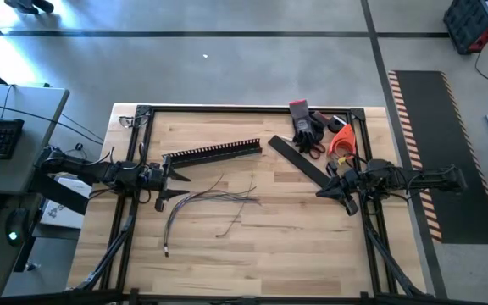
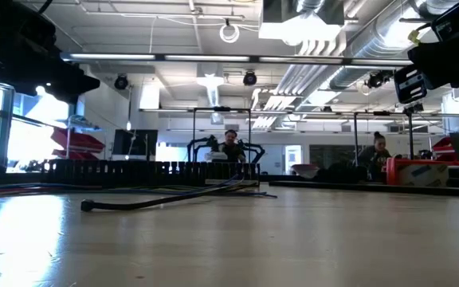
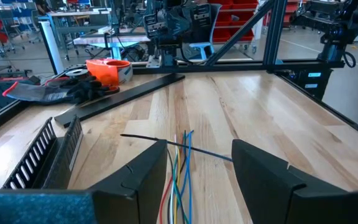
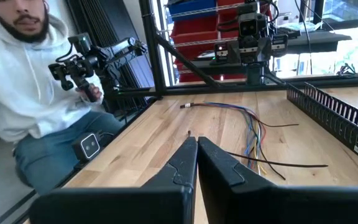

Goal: Ziptie cables

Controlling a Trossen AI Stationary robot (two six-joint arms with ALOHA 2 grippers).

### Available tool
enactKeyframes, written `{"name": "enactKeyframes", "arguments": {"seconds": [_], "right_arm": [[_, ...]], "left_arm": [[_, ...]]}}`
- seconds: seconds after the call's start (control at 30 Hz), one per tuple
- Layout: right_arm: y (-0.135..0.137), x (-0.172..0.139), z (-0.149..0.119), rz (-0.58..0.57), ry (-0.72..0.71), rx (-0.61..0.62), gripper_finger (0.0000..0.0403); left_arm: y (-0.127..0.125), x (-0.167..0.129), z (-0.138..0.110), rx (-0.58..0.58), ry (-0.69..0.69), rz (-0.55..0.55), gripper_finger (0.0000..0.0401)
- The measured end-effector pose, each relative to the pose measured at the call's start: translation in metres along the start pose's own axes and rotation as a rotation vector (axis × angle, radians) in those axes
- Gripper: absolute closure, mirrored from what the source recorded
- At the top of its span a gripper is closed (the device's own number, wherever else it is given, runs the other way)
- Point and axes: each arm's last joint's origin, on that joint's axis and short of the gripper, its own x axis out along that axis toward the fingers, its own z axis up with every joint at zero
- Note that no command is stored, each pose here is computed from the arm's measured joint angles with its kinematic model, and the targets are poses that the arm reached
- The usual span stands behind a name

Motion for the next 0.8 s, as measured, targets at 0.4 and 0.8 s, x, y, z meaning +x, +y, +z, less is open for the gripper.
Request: {"name": "enactKeyframes", "arguments": {"seconds": [0.4,0.8], "right_arm": [[0.0,0.0,0.0,0.0,0.0,0.0,0.0403],[-0.004,-0.004,0.025,-0.232,-0.3,0.105,0.0403]], "left_arm": [[0.0,0.0,0.0,0.0,0.0,0.0,0.0238],[0.001,0.0,0.001,-0.002,-0.007,0.026,0.0238]]}}
